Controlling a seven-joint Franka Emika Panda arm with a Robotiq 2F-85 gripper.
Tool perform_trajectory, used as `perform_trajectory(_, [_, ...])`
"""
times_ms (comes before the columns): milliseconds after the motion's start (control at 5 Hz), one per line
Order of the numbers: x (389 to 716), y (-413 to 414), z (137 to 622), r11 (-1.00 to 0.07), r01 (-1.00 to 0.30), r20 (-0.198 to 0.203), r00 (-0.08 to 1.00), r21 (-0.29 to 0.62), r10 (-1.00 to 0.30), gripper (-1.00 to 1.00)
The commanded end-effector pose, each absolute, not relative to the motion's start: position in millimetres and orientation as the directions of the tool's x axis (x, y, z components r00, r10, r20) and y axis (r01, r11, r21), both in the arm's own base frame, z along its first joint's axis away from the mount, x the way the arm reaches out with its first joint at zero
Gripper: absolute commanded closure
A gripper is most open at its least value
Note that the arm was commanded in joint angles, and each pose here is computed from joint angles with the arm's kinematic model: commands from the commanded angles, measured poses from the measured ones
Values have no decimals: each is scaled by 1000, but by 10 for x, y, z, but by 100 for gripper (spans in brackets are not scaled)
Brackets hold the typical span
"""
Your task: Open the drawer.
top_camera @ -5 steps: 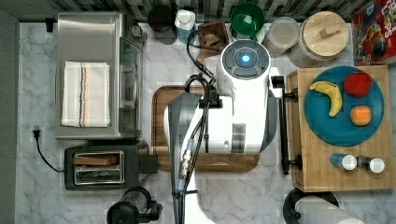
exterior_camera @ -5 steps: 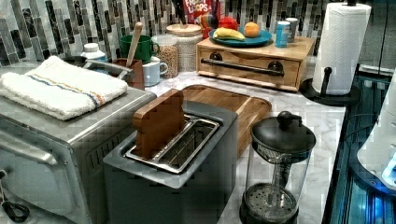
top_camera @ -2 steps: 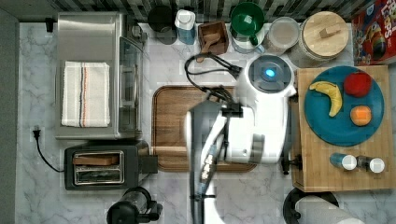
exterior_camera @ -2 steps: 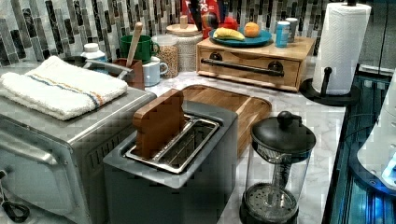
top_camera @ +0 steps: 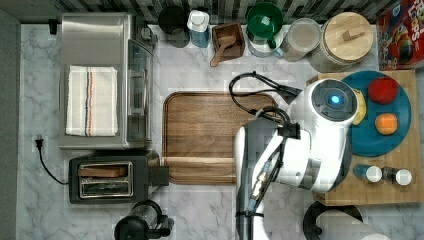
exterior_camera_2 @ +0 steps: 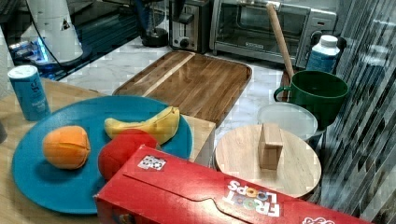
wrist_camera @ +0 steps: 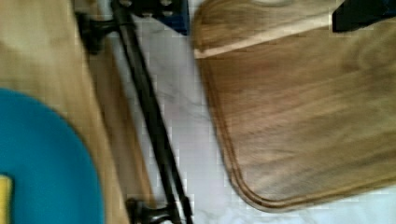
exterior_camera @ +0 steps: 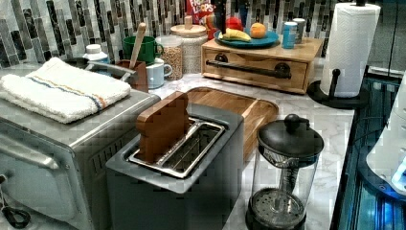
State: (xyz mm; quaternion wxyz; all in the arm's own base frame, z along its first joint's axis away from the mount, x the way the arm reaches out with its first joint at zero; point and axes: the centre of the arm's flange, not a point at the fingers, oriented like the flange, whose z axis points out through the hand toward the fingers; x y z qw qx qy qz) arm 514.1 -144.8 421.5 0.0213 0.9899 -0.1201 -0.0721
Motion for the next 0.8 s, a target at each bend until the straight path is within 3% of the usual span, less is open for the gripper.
perform_trajectory(200, [5147, -1525, 4191, -998, -31, -89, 995, 55, -36, -100])
perform_trajectory(800, [4911, -1922, 3786, -991, 100, -51, 994, 91, 96, -100])
